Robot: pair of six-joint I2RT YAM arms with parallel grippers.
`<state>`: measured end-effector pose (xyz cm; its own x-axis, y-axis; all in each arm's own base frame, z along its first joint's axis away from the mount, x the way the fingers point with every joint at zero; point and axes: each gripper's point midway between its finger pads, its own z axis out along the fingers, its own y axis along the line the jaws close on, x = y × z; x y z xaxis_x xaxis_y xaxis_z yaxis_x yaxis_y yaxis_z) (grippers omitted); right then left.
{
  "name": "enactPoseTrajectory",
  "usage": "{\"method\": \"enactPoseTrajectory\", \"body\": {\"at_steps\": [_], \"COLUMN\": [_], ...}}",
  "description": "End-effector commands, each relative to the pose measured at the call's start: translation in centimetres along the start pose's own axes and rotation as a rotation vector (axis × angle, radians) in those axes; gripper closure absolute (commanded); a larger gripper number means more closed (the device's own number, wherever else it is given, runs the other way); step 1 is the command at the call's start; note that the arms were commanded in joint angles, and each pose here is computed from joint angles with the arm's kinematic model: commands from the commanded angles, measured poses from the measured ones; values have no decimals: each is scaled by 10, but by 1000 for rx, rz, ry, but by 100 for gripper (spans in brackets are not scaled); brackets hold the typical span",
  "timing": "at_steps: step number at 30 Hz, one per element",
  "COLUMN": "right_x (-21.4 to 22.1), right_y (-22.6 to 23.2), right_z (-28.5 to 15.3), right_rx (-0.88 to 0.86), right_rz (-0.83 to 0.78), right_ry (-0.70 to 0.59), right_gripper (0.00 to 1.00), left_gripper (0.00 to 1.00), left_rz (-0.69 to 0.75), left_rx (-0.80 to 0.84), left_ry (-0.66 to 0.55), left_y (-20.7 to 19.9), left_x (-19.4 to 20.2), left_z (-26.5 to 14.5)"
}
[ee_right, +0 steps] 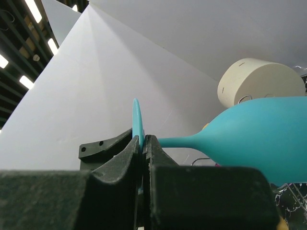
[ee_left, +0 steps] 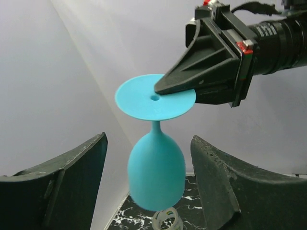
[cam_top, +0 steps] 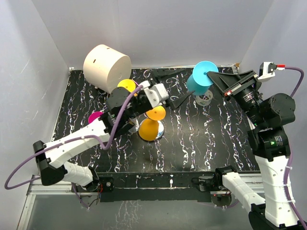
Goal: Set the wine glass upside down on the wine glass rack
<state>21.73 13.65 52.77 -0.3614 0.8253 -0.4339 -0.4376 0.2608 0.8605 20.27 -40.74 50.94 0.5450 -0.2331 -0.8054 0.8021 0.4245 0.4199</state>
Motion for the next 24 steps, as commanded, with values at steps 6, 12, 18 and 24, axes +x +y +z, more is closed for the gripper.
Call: {"method": "enactPoseTrajectory", "body": {"at_steps": [6,12,18,24], "right_x": [-8,-1,8,8], "right_y": [-36,-78,-104,-122], "right_z": [17,32,43,63], "right_rx": [88,193,240,258], "right_rz": [6,25,28,34], "right_ry": [-47,-19,27,43], "right_gripper": [100,100,100,100], "left_gripper": [25,22,20,20], "left_rz": [-46,-151,-190,-181], "left_rx": [-260,-496,-534,-540], "left_ry": [85,132,195,248], "left_y": [50,76,68,62], "left_x": [-28,-22,-12,-8], "left_z": [-45,-99,-148,-184]}}
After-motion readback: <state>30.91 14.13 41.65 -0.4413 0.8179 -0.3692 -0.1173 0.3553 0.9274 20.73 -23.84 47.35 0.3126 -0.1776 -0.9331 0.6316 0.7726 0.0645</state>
